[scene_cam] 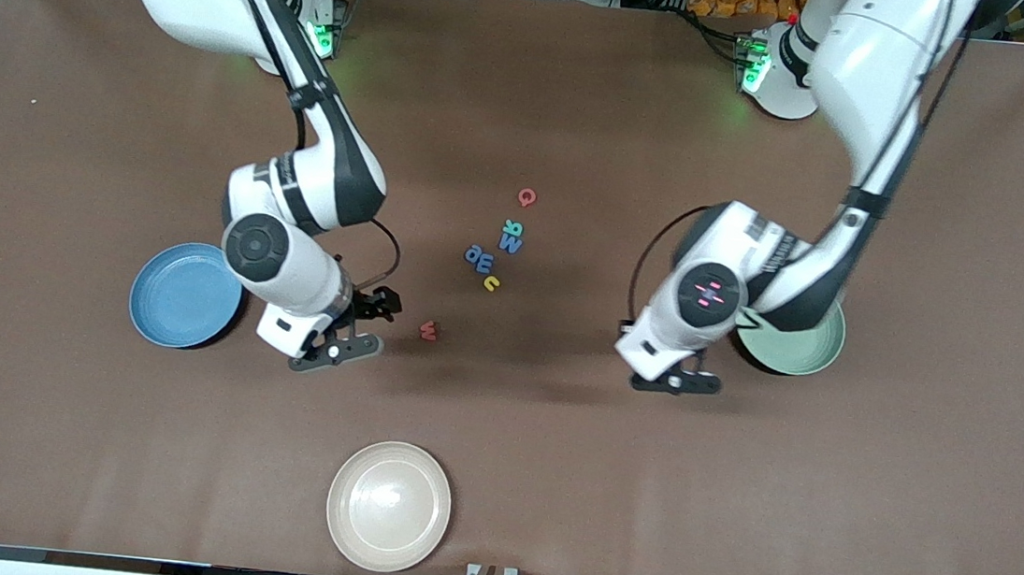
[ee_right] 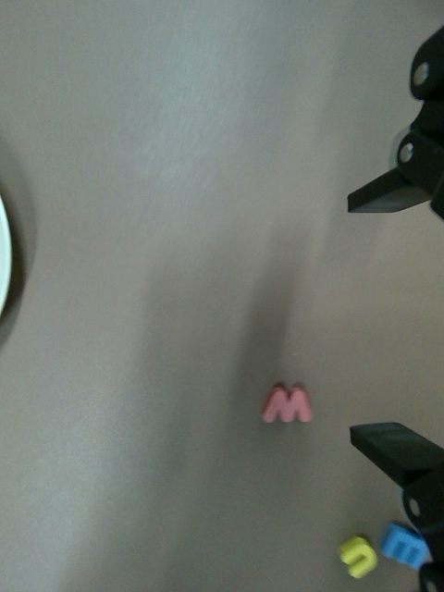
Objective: Sort upper and lower case letters into plates
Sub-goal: 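Carry the yellow H into the green plate and open the left gripper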
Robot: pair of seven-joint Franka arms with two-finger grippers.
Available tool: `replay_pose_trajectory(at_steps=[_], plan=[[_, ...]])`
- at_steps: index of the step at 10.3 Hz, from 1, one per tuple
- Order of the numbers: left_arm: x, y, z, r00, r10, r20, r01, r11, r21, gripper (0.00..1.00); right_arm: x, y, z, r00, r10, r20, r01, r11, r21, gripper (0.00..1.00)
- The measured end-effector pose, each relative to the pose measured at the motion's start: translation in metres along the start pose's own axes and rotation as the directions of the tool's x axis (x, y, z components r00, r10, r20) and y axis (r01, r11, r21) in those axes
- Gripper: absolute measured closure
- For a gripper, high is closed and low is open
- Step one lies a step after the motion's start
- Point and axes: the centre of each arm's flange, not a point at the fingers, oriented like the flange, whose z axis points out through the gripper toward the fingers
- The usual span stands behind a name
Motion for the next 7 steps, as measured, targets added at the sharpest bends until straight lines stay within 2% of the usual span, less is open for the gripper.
replay_pose_trajectory(at_steps=[3,5,7], plan=[[0.018,-0.114,0.028,0.994,0.067,0.084,-0.066,0.998,-0.017,0.6,0.007,-0.039,0.036,1.0,0.01,0.003,-0.01,1.0,-0.005,0.0],[0.011,-0.138,0.057,0.989,0.064,0.132,-0.061,0.998,-0.022,0.6,0.01,-0.045,0.049,1.0,0.008,-0.023,-0.008,1.0,-0.005,0.0],[0.0,-0.148,0.088,0.99,0.052,0.134,-0.048,0.998,-0.033,0.6,0.008,-0.052,0.063,1.0,0.007,-0.017,-0.007,1.0,-0.008,0.0]])
